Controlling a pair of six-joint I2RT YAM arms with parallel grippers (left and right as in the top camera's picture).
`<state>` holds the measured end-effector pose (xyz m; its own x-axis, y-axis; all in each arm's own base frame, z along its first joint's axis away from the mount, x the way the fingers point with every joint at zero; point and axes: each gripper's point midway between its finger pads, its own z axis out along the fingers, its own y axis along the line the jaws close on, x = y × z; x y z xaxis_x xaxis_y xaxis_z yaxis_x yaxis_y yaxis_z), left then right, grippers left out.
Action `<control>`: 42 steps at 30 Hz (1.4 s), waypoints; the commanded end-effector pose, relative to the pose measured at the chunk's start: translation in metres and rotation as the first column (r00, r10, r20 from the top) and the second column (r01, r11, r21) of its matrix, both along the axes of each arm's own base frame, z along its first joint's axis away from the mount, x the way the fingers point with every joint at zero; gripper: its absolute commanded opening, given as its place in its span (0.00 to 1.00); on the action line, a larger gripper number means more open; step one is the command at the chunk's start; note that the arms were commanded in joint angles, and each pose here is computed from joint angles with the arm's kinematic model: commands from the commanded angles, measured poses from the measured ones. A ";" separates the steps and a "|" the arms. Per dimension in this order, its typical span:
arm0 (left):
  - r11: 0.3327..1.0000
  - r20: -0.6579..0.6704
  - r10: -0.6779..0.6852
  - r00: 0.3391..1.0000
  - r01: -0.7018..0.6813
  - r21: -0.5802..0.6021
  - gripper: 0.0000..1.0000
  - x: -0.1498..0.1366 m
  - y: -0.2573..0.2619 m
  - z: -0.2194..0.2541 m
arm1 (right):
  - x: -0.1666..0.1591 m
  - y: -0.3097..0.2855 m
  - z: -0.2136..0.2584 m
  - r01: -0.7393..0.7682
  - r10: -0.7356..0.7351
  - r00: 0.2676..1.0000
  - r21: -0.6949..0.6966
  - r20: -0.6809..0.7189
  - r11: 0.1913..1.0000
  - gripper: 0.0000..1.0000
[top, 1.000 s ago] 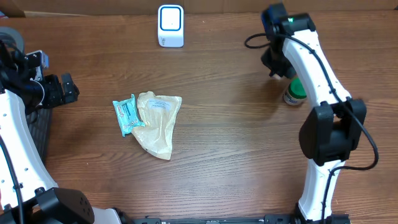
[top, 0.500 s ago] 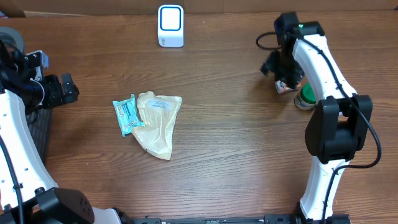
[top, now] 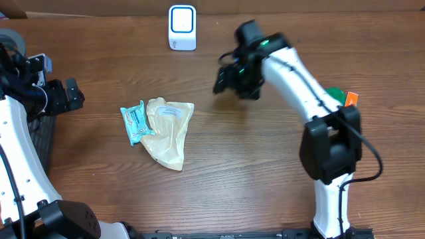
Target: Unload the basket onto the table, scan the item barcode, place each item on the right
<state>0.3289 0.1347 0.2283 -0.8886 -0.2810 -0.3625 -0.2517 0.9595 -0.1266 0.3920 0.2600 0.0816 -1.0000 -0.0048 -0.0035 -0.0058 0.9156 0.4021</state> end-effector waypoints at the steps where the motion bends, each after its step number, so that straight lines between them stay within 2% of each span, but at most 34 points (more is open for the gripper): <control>1: 0.999 0.009 -0.034 0.999 0.034 0.006 0.99 0.001 -0.004 0.002 | -0.035 0.035 -0.011 -0.065 0.072 0.995 0.103 -0.065 0.993 0.70; 6: 0.999 0.009 -0.034 0.999 0.033 0.006 0.99 0.001 -0.004 0.002 | -0.070 0.083 -0.033 -0.142 0.182 0.979 0.342 -0.090 0.929 0.64; 9: 0.999 0.009 -0.034 0.999 0.033 0.006 1.00 0.001 -0.004 0.002 | -0.084 0.096 -0.043 -0.128 0.191 0.975 0.418 -0.112 0.899 0.64; 12: 0.999 0.009 -0.034 0.999 0.034 0.006 1.00 0.001 -0.004 0.002 | -0.090 0.104 -0.051 -0.089 0.165 0.978 0.458 -0.130 0.884 0.74; 17: 0.999 0.009 -0.034 0.999 0.034 0.006 1.00 0.001 -0.004 0.002 | -0.091 0.123 -0.043 -0.131 0.199 0.977 0.542 -0.069 0.830 0.93; 20: 0.999 0.009 -0.034 0.999 0.034 0.006 1.00 0.001 -0.004 0.002 | -0.092 0.134 -0.041 -0.126 0.187 0.981 0.544 -0.058 0.830 0.95; 23: 0.999 0.009 -0.034 0.999 0.034 0.006 0.99 0.001 -0.004 0.002 | -0.092 0.140 -0.050 -0.079 0.125 0.990 0.483 -0.062 0.872 0.94; 31: 0.999 0.009 -0.034 0.999 0.034 0.006 1.00 0.001 -0.004 0.002 | -0.086 0.144 -0.072 0.029 -0.026 1.000 0.329 -0.013 0.944 0.68; 34: 0.999 0.009 -0.034 0.999 0.034 0.006 1.00 0.001 -0.004 0.002 | -0.081 0.141 -0.074 0.037 -0.040 0.999 0.318 0.001 0.947 0.50; 38: 0.999 0.009 -0.034 0.999 0.034 0.006 0.99 0.001 -0.004 0.002 | -0.076 0.137 -0.069 0.033 -0.034 0.999 0.339 -0.004 0.940 0.20; 40: 0.999 0.009 -0.034 0.999 0.033 0.006 1.00 0.001 -0.004 0.002 | -0.071 0.137 -0.060 -0.026 0.015 0.999 0.372 0.031 0.928 0.10; 42: 0.999 0.009 -0.034 0.999 0.034 0.006 0.99 0.001 -0.004 0.002 | -0.065 0.134 -0.045 -0.078 0.051 0.996 0.394 0.078 0.916 0.06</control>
